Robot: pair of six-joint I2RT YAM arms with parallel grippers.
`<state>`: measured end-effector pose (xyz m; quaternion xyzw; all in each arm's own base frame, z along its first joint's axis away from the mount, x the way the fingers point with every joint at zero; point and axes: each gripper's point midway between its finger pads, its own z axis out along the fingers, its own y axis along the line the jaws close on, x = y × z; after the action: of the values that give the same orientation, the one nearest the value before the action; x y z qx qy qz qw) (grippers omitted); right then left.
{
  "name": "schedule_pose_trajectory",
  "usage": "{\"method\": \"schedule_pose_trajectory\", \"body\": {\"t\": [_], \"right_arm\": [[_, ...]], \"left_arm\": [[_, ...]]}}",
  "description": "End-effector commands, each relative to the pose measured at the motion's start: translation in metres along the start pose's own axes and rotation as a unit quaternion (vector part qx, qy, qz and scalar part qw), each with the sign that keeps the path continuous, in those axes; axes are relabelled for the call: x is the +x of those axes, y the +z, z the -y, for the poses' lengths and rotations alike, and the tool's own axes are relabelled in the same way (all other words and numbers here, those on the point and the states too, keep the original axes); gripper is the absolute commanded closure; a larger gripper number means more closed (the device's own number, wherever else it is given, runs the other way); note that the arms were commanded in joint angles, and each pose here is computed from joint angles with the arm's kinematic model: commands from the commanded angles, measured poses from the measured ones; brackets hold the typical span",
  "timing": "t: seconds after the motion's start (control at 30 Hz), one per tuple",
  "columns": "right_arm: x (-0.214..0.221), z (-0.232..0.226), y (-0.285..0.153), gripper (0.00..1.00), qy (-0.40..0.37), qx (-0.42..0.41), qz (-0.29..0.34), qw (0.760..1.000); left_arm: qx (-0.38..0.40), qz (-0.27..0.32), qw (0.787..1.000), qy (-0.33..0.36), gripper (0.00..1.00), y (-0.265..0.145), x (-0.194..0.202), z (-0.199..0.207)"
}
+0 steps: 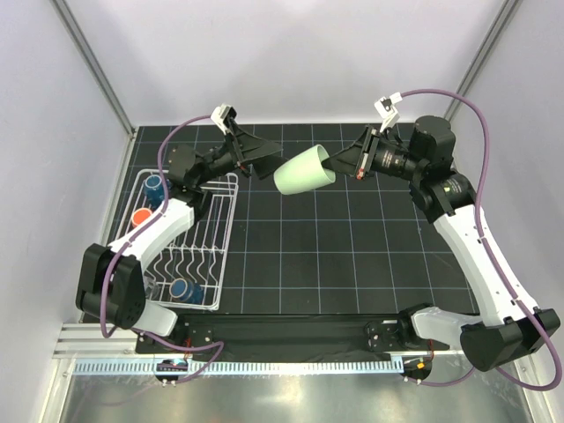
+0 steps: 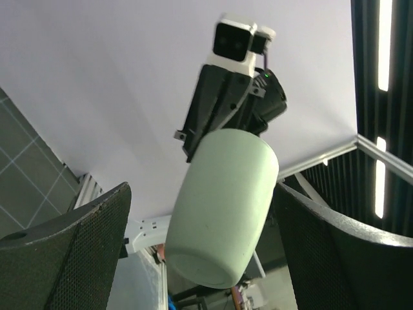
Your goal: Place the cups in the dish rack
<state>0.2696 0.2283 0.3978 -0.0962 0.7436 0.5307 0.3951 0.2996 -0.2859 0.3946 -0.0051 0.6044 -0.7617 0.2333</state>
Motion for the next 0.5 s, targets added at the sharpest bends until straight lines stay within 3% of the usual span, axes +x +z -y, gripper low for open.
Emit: {"method": "schedule_pose_trajectory", "body": {"t": [0.0, 0.47], "right_arm": [[-0.014, -0.026, -0.006, 0.96, -0.008, -0.054, 0.025, 0.998], [-0.025, -0.024, -0.005, 0.96, 0.035, -0.068, 0.066, 0.995]], "left_arm": [[0.071, -0.045, 0.995, 0.056, 0.12, -0.005, 0.024, 0.045], [0.082, -0.086, 0.991, 0.055, 0.11, -0.005, 0.045, 0.058]]}}
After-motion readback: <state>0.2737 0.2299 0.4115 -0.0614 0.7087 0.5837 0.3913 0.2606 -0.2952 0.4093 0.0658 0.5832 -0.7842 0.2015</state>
